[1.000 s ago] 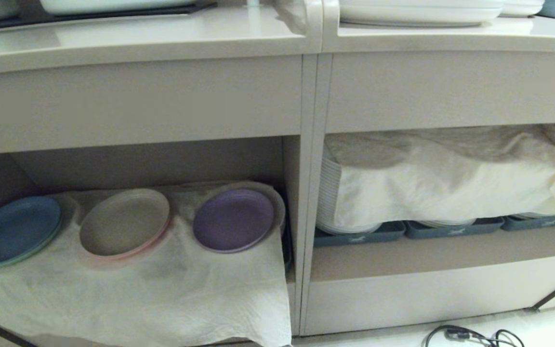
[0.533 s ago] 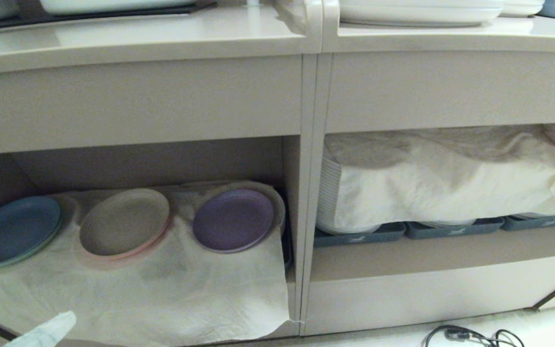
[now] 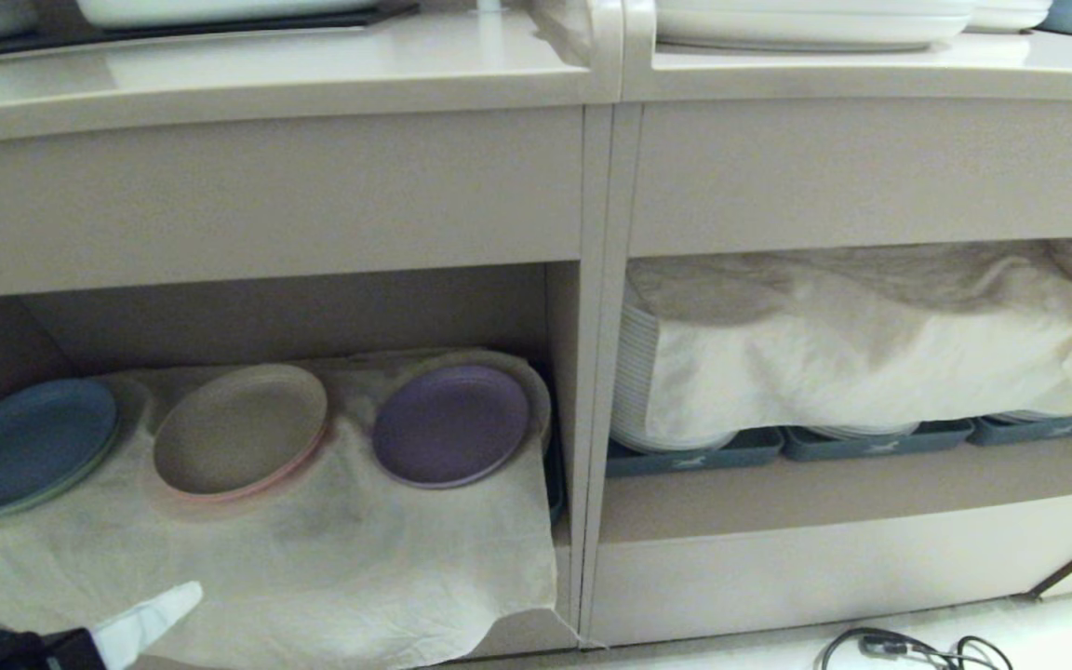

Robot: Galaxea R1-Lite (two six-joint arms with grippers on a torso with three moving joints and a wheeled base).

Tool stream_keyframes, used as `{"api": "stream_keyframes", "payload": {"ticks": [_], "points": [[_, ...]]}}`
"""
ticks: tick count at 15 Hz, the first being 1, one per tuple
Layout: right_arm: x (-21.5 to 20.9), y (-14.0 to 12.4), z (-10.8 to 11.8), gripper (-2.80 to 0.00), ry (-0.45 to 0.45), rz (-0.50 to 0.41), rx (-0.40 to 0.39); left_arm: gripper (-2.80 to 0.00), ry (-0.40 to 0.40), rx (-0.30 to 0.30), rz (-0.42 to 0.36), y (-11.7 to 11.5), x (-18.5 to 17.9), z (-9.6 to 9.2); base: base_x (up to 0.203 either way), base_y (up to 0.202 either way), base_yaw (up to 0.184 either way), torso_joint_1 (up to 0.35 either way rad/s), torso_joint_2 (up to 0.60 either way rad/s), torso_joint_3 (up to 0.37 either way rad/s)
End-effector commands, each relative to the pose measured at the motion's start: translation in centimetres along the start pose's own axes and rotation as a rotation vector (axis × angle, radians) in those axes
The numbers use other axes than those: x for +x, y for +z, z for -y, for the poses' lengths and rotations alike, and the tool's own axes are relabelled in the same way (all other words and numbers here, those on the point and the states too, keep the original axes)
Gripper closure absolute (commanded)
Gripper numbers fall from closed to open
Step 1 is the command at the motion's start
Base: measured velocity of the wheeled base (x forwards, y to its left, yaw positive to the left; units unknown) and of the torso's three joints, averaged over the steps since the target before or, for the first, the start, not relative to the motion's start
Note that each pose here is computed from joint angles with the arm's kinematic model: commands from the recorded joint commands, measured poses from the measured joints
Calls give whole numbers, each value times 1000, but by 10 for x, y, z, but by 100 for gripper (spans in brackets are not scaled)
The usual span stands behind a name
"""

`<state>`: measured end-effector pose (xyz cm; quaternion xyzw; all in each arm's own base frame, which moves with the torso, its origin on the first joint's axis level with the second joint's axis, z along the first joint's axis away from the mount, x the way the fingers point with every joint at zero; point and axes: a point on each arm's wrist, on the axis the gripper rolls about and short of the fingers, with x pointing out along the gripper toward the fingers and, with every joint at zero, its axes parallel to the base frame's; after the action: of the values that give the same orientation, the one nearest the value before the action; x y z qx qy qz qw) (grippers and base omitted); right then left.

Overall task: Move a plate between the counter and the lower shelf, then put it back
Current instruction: Pick up the plate in the cupboard

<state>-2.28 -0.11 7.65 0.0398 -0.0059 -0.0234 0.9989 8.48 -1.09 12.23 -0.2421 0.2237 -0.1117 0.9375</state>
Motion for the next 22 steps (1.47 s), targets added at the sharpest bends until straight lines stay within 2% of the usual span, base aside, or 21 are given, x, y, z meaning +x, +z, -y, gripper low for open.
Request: {"api": "stream_keyframes", "payload": {"ticks": [1, 8, 13, 17, 22], "points": [[0, 0, 0, 0, 0, -1, 0, 0, 13, -27, -61, 1, 13, -2, 0, 0, 0, 0, 0, 0], [0, 0, 0, 0, -2, 0, 0, 0, 37, -92, -120, 9, 60, -9, 0, 0, 0, 0, 0, 0], [0, 0, 0, 0, 0, 0, 0, 0, 51, -82, -163, 13, 88, -7, 0, 0, 0, 0, 0, 0], [0, 0, 0, 0, -2, -1, 0, 0, 68, -80, -141, 15, 105, -2, 0, 0, 0, 0, 0, 0], [0, 0, 0, 0, 0, 1, 0, 0, 103, -46, -141, 8, 116, 5, 0, 0, 0, 0, 0, 0]]}}
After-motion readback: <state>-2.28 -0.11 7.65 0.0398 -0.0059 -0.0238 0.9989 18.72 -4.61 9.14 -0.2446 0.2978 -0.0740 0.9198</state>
